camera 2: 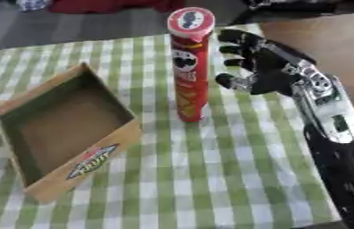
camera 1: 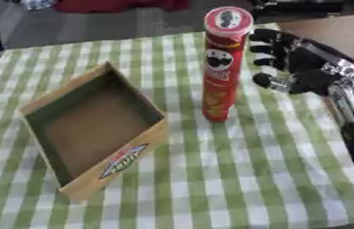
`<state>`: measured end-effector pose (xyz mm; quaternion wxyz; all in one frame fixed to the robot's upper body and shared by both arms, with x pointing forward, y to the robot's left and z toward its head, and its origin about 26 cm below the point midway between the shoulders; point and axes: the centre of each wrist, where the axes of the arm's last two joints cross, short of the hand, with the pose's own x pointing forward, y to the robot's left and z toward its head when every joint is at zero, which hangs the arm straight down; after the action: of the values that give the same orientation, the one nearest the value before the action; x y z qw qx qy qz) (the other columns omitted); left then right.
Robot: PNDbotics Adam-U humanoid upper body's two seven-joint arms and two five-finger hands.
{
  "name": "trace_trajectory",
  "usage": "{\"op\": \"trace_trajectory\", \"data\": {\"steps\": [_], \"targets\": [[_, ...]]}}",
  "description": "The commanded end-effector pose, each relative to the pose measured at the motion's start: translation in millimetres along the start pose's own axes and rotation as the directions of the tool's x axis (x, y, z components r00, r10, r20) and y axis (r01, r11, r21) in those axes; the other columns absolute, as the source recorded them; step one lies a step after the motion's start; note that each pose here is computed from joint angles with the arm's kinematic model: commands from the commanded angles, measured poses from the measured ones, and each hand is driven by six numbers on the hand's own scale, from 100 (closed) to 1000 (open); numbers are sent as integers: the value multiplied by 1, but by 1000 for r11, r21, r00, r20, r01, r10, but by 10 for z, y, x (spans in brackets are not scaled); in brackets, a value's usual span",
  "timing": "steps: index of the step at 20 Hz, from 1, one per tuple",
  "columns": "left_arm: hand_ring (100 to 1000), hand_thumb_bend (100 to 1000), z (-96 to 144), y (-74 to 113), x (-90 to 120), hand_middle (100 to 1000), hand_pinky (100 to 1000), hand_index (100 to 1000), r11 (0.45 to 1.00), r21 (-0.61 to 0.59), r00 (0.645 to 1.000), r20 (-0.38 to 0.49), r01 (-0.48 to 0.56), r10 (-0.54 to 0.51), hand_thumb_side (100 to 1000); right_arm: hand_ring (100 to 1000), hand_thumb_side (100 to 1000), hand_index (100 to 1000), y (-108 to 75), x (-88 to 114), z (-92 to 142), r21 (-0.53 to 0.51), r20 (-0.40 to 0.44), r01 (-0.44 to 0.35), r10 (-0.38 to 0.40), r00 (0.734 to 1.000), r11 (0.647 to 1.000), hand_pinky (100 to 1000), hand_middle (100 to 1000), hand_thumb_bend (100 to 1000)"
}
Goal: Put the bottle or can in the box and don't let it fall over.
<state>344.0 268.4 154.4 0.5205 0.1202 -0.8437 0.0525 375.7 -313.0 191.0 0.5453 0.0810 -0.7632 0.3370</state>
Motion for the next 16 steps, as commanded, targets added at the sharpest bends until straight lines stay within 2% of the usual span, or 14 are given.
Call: {"op": "trace_trajectory", "data": {"steps": [1,16], "targets": [[1000,100,-44,5,107,1000,696,812,1000,-6,999,38,-5,5,738,1000,120,1000,-20,114,-48,25,37,-16,15,999,1000,939,1000,411],[1000,100,-39,-7,103,1000,697,812,1000,-14,999,35,-7,8,738,1000,115,1000,100,76,-241,41,22,-18,17,1000,999,930,1000,434]]}}
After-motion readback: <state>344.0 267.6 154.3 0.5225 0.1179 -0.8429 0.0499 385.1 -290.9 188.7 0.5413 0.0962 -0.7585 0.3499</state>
